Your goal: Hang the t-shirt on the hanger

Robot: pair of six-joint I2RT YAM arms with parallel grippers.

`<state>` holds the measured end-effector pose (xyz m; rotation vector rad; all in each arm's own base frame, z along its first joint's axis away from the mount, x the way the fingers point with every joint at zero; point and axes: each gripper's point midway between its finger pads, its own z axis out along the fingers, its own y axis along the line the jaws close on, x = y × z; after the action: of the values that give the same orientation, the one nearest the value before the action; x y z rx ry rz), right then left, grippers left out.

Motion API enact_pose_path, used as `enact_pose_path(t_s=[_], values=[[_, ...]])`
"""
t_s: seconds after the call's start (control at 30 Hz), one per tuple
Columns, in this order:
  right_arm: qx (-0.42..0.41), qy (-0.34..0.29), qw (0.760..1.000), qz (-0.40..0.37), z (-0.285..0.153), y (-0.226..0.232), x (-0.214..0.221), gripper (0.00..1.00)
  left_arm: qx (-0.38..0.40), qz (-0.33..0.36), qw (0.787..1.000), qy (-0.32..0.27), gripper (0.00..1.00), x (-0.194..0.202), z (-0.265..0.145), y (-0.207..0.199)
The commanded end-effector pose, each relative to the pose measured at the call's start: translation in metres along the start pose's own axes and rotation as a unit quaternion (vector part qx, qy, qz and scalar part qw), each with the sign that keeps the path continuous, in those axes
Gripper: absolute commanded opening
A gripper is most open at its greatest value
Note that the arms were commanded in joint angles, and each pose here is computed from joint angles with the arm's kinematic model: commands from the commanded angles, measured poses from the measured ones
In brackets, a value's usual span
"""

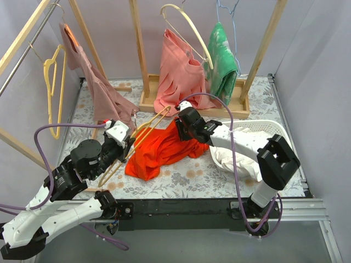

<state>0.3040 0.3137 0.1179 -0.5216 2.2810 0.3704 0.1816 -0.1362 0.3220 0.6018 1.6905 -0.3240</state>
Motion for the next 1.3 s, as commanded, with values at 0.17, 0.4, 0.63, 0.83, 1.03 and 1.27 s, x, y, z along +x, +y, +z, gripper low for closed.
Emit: enact_pose_path(t_s=[0.17,0.4,0.63,0.83,1.03,1.27], values=[[-0.001,-0.005,1.0,-0.002,0.015,0.007,-0.007,0.37,0.07,0.078,0.993,0.052,0.0,0.037,0.002,-0.02],[0.037,-0.009,0.999,0.005,0.01,-0.01,-0.01,0.01,0.08,0.117,0.981,0.129,0.0,0.071,0.008,-0.022],[0.031,-0.024,0.999,0.022,-0.008,-0.012,-0.018,0.01,0.098,0.119,0.98,0.126,0.0,0.076,0.023,-0.033],[0.014,-0.05,0.998,0.036,-0.032,-0.009,-0.031,0.01,0.097,0.13,0.977,0.141,0.0,0.088,0.04,-0.037],[-0.02,-0.068,0.996,0.051,-0.058,-0.002,-0.036,0.01,0.089,0.132,0.979,0.128,0.0,0.089,0.056,-0.04],[-0.046,-0.062,0.995,0.059,-0.063,0.004,-0.025,0.01,0.092,0.104,0.988,0.072,0.0,0.077,0.064,-0.047]])
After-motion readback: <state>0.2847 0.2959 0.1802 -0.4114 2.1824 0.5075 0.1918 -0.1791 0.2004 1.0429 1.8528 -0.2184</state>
